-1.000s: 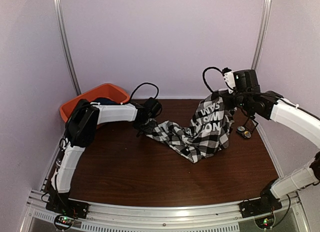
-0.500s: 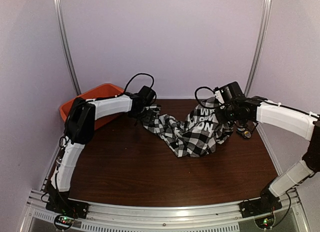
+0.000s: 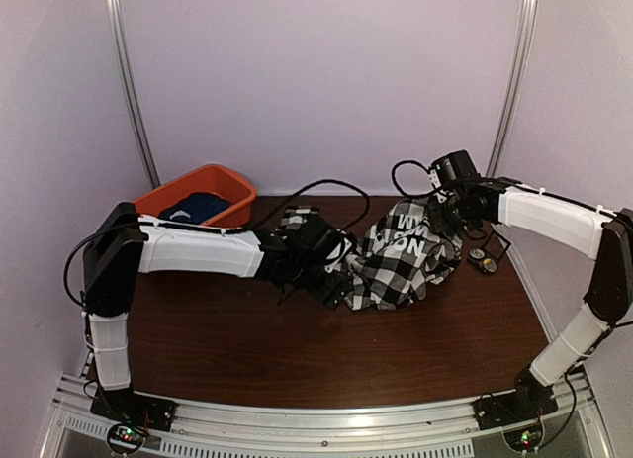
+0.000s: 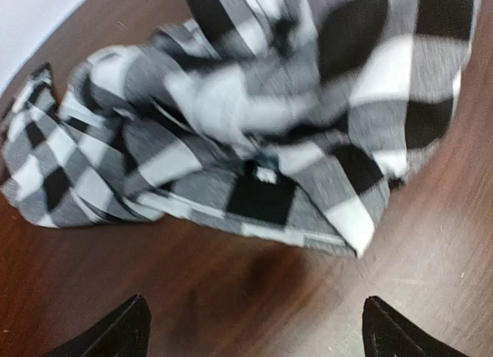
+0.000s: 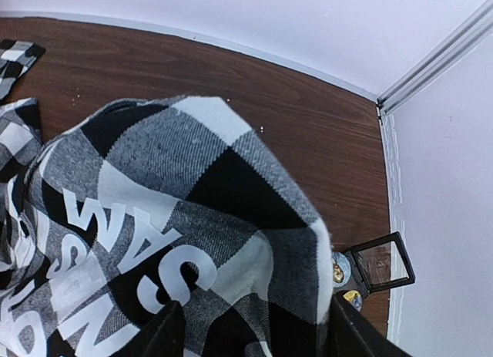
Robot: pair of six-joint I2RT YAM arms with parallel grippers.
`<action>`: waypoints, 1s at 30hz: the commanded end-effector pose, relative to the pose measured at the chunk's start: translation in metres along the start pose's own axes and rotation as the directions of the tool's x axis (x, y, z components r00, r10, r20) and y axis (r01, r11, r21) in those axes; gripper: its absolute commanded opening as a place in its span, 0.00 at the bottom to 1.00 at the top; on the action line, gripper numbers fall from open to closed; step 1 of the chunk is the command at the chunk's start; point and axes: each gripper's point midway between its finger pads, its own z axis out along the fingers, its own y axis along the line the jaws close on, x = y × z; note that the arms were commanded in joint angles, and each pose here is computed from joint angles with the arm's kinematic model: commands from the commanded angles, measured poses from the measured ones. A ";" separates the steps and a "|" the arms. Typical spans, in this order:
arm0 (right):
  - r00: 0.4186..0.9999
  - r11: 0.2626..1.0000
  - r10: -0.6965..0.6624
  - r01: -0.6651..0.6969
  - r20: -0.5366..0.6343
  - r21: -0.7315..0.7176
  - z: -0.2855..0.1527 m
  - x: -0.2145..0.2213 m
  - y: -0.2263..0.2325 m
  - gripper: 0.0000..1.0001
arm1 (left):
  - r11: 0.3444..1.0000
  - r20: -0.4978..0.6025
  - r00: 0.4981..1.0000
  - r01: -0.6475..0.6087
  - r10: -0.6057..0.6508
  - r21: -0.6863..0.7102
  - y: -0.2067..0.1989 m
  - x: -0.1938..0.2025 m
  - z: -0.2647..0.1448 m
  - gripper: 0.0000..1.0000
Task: Pin the brooch onto the clothing
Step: Place the crumpled clothing at the center of the board, then pick up the crumped clothing from the center of the board.
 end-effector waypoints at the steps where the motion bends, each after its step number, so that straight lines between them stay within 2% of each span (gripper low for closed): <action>1: 0.998 0.999 0.044 -0.045 0.053 0.022 -0.022 -0.018 -0.021 0.68 | 0.989 0.026 0.999 -0.051 0.048 0.138 -0.027 0.018 0.014 0.96; 6: 0.991 0.995 0.094 -0.095 0.099 0.011 -0.044 -0.029 -0.042 0.71 | 0.974 0.092 0.979 -0.193 0.182 0.120 -0.059 0.012 0.014 0.91; 12: 0.980 0.990 0.134 -0.138 0.146 0.014 -0.063 -0.038 -0.056 0.72 | 0.954 0.079 0.955 -0.292 0.286 0.071 -0.073 0.016 0.031 0.84; 23: 0.966 0.985 0.170 -0.173 0.197 -0.001 -0.077 -0.044 -0.063 0.72 | 0.924 0.023 0.924 -0.381 0.381 0.009 -0.079 0.031 0.056 0.69; 30: 0.960 0.983 0.184 -0.182 0.211 -0.028 -0.080 -0.043 -0.060 0.72 | 0.916 -0.028 0.916 -0.401 0.401 -0.025 -0.075 0.035 0.072 0.66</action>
